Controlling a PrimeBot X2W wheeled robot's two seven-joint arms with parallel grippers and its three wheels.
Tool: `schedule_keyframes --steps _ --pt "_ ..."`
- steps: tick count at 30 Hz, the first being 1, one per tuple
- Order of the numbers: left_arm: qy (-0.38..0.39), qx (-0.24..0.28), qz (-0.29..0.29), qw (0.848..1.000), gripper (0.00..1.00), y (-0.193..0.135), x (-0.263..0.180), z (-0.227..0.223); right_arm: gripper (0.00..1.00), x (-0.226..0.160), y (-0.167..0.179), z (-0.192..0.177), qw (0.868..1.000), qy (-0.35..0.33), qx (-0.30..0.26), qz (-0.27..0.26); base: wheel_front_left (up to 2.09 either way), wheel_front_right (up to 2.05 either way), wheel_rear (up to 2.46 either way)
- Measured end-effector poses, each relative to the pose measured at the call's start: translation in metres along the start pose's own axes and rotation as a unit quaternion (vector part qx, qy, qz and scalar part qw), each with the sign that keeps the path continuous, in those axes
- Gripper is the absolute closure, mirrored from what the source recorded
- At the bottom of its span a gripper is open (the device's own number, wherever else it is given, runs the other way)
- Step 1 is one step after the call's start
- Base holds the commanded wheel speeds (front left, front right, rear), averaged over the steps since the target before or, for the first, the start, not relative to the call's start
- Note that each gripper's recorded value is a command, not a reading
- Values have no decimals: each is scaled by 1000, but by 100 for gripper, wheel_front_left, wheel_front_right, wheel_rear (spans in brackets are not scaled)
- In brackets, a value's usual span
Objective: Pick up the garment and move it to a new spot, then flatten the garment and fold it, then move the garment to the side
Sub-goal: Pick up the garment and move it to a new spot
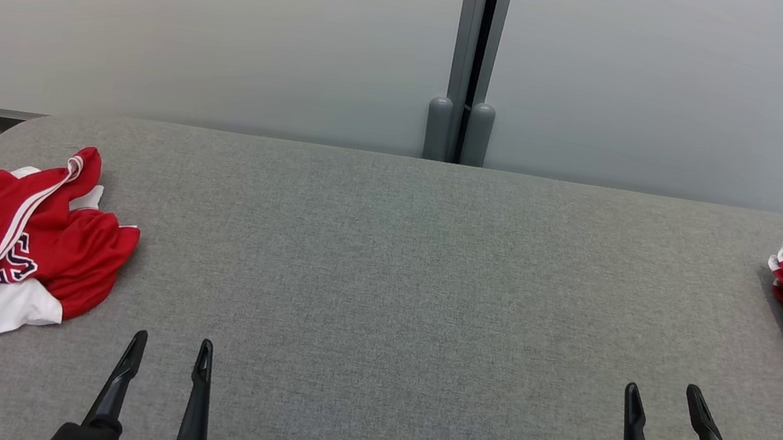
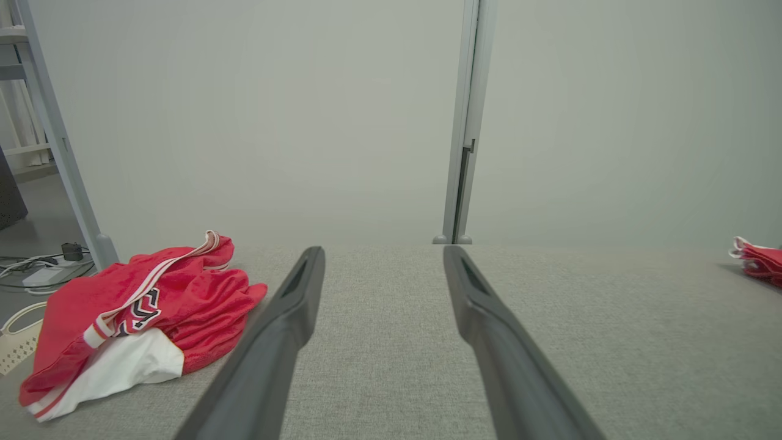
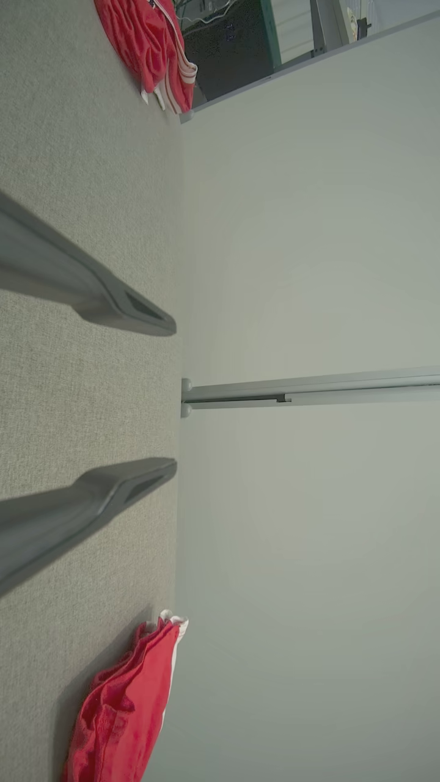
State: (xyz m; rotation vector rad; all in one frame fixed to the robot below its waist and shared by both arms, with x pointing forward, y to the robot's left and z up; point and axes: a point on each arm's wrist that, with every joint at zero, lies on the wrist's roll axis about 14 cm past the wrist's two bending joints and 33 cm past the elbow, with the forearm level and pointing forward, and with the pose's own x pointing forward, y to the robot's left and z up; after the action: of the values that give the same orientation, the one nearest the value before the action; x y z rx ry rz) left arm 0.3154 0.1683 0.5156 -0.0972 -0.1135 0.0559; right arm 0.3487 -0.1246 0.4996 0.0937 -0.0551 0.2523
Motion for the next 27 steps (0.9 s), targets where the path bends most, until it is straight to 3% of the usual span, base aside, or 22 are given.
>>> schedule_keyframes --steps 6,16,27 --pt "5 2 7 1000 0 5 -2 -3 0 3 5 -3 1000 4 2 7 0 0 0" --pt "-9 4 53 999 0 31 -6 6 0 25 36 -8 998 11 3 65 0 0 0" --pt "-27 17 174 984 0 95 -40 24 0 63 112 -19 981 22 11 194 0 0 0"
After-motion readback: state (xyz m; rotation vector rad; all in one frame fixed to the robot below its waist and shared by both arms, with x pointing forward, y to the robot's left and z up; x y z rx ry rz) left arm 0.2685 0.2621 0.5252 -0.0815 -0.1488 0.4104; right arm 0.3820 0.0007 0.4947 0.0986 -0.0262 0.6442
